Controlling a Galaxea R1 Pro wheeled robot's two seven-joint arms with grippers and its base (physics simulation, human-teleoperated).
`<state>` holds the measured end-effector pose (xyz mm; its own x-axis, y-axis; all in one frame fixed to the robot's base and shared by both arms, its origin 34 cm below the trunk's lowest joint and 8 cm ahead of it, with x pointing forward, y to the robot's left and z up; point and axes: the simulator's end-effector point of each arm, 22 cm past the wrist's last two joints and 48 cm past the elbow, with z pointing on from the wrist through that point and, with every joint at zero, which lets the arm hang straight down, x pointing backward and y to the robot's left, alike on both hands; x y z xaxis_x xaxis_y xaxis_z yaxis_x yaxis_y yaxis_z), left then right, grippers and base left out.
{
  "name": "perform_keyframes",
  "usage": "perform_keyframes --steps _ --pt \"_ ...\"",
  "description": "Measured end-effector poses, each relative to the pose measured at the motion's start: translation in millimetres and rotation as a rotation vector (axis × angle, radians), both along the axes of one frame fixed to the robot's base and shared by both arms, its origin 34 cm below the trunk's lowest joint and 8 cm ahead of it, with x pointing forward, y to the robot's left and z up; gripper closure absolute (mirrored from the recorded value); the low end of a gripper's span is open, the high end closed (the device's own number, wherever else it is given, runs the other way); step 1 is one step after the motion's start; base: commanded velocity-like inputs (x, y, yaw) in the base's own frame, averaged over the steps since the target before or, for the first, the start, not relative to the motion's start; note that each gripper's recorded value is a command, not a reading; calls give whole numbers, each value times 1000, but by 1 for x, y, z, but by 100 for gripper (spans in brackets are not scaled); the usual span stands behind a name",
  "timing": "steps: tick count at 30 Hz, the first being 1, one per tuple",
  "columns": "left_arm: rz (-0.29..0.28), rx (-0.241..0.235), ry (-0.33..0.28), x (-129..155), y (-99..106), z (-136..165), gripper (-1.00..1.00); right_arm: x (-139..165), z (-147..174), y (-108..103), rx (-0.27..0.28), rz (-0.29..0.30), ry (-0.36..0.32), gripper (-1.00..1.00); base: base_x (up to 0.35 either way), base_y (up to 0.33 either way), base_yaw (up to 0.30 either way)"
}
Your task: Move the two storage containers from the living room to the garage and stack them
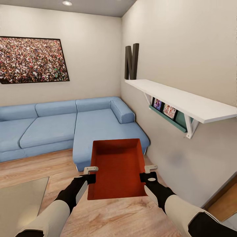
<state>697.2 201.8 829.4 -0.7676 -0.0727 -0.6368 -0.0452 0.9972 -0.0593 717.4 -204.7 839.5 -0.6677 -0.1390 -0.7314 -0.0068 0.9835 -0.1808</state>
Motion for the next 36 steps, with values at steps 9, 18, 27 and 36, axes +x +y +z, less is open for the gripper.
perform_keyframes --steps 9,18,27,36 --pt "0 0 -14 2 0 8 100 2 9 0 0 0 -14 100 0 0 0" --pt "0 0 -29 5 0 17 100 5 18 0 0 0 -29 100 0 0 0" --pt "0 0 -43 7 0 26 100 7 27 0 0 0 -44 100 0 0 0" --pt "0 0 -58 9 0 34 100 8 35 0 0 0 -58 100 0 0 0"
